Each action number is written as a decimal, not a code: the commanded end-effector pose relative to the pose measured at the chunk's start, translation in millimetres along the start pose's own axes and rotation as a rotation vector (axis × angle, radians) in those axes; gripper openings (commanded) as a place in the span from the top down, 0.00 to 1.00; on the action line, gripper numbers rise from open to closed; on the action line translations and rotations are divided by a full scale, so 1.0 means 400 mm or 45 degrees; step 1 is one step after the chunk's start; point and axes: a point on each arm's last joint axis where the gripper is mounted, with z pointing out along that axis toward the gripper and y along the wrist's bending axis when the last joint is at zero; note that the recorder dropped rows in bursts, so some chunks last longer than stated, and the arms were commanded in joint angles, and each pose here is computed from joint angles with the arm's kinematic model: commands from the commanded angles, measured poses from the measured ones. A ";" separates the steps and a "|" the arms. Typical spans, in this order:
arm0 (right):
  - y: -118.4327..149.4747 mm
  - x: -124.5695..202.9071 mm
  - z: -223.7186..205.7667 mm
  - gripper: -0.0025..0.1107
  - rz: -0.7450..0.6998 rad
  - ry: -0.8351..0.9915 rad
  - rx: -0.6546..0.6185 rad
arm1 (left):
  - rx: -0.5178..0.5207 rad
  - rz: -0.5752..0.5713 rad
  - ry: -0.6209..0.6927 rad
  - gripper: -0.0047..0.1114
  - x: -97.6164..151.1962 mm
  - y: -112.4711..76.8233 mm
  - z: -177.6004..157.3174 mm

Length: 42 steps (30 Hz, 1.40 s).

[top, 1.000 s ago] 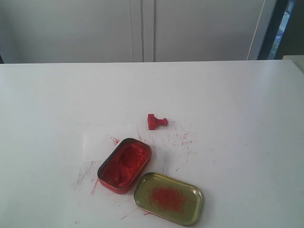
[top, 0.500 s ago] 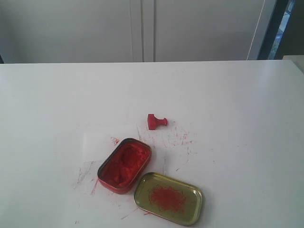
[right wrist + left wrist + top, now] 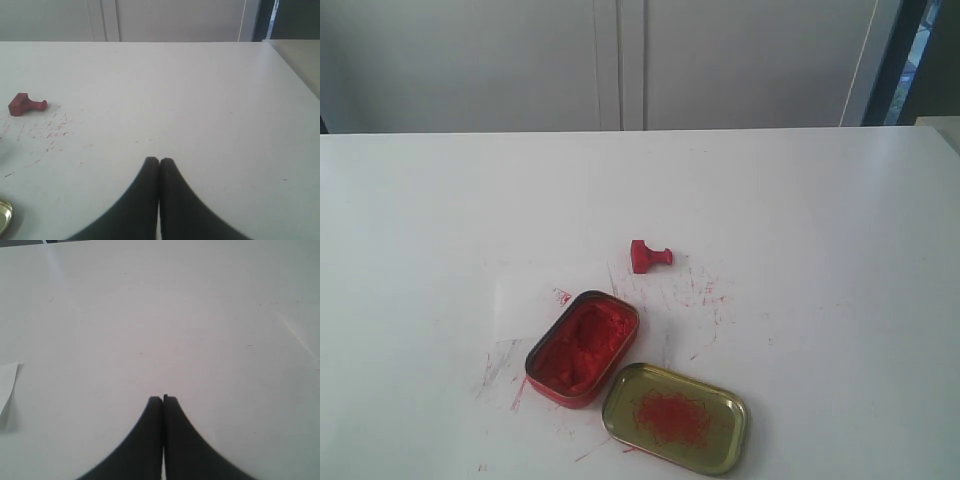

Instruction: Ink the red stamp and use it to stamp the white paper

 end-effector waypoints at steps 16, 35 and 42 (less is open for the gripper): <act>-0.001 0.003 0.000 0.98 0.006 -0.008 0.008 | -0.003 0.000 0.007 0.96 -0.002 0.000 0.000; -0.001 0.003 0.000 0.98 0.006 -0.008 0.008 | -0.003 0.000 0.007 0.96 -0.002 0.000 0.000; -0.001 0.003 0.000 0.98 0.006 -0.008 0.008 | -0.003 0.000 0.007 0.96 -0.002 0.000 0.000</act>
